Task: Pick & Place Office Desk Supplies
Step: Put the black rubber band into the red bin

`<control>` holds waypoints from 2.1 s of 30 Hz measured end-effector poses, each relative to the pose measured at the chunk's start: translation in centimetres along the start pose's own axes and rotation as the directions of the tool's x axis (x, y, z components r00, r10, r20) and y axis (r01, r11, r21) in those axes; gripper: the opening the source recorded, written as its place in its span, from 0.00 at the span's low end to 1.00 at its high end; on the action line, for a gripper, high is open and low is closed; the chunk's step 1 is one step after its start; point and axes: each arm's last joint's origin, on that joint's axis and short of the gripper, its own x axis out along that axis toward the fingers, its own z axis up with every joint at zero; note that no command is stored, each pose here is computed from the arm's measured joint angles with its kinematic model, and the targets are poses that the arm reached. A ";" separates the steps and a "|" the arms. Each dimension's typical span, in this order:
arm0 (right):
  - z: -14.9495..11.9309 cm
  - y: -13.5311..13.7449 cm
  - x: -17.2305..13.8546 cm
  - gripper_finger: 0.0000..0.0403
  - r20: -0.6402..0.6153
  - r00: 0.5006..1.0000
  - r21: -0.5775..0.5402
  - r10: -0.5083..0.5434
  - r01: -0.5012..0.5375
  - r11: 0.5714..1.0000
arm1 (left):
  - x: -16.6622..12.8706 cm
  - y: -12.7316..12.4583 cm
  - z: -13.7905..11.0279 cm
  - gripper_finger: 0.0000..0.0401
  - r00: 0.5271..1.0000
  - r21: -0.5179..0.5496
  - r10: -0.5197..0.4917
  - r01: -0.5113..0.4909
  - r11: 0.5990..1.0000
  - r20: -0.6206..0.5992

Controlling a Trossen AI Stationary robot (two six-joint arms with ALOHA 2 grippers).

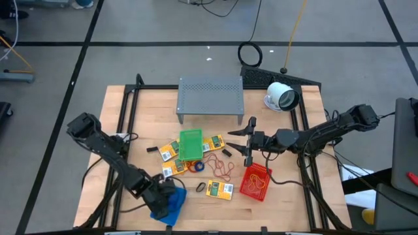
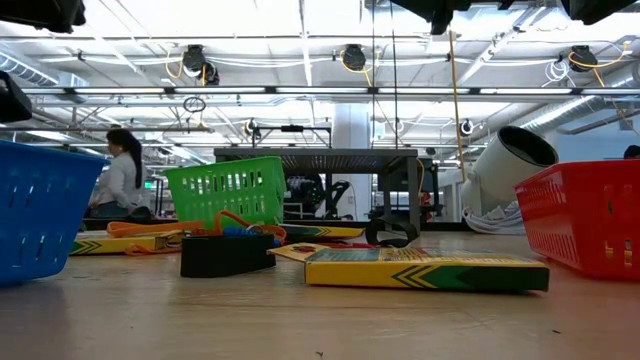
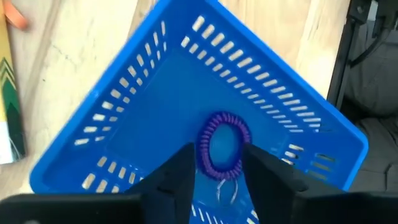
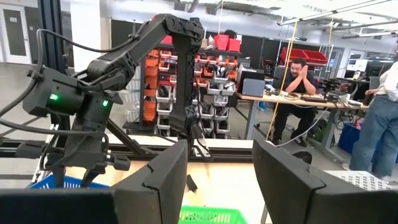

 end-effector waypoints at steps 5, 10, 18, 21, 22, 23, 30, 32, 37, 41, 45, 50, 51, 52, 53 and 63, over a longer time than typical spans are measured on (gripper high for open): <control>-0.1 0.0 0.0 0.42 -0.012 1.000 -0.004 0.002 -0.002 1.000 | -0.6 0.1 1.3 0.41 0.998 0.025 -0.057 0.056 0.998 0.042; -0.4 0.0 0.0 0.42 -0.043 0.999 0.009 0.005 -0.005 1.000 | -2.1 0.6 2.5 0.44 0.992 0.062 -0.112 0.109 0.992 0.055; -0.6 0.1 0.0 0.42 -0.062 0.998 0.001 0.007 -0.007 1.000 | -5.5 1.7 5.4 0.45 0.959 0.033 -0.206 0.203 0.979 0.197; -0.6 0.1 0.0 0.42 -0.061 0.998 -0.002 0.007 -0.007 1.000 | -5.4 2.8 6.5 0.43 0.962 -0.033 -0.184 0.194 0.980 0.200; -0.6 0.1 0.0 0.42 -0.061 0.998 -0.002 0.006 -0.007 1.000 | -5.2 3.2 7.0 0.41 0.964 -0.051 -0.172 0.186 0.981 0.205; -0.6 0.1 0.0 0.42 -0.061 0.998 -0.003 0.007 -0.007 1.000 | -5.0 3.6 7.5 0.40 0.964 -0.070 -0.163 0.181 0.981 0.210; -0.6 0.1 0.0 0.42 -0.060 0.998 -0.004 0.007 -0.007 1.000 | -3.4 6.0 9.5 0.31 0.978 -0.152 -0.126 0.152 0.977 0.169; -0.6 0.1 0.0 0.42 -0.060 0.998 -0.005 0.006 -0.007 1.000 | -2.9 6.3 9.8 0.30 0.981 -0.166 -0.115 0.141 0.976 0.157; -0.6 0.1 0.0 0.42 -0.063 0.998 -0.010 0.007 -0.007 1.000 | -2.2 5.1 11.8 0.30 0.984 -0.153 -0.106 0.128 0.980 0.142; -0.7 0.1 0.0 0.42 -0.068 0.998 -0.024 0.007 -0.009 1.000 | -2.4 3.2 14.0 0.30 1.000 -0.129 0.001 0.002 0.992 0.028; -0.7 0.1 0.0 0.42 -0.068 0.998 -0.026 0.007 -0.009 1.000 | -2.3 2.0 15.2 0.30 0.969 -0.134 0.198 -0.218 0.967 -0.145; -0.7 0.1 0.0 0.42 -0.068 0.998 -0.026 0.007 -0.009 1.000 | -0.6 0.7 16.3 0.30 0.953 -0.132 0.244 -0.269 0.954 -0.182; -0.7 0.1 0.0 0.42 -0.068 0.998 -0.026 0.008 -0.009 1.000 | -0.1 0.5 16.5 0.30 0.957 -0.133 0.234 -0.257 0.957 -0.171; -0.7 0.2 -0.1 0.42 -0.068 0.998 -0.026 0.011 -0.012 1.000 | 0.3 0.4 16.7 0.30 0.962 -0.135 0.224 -0.246 0.960 -0.160; -0.7 0.2 -0.1 0.42 -0.068 0.998 -0.028 0.014 -0.015 0.999 | 0.7 0.4 16.8 0.30 0.964 -0.138 0.217 -0.238 0.961 -0.152; 0.3 0.9 -0.9 0.42 -0.032 0.998 -0.064 0.050 -0.052 0.997 | 2.5 1.0 16.9 0.30 0.956 -0.194 0.243 -0.273 0.942 -0.167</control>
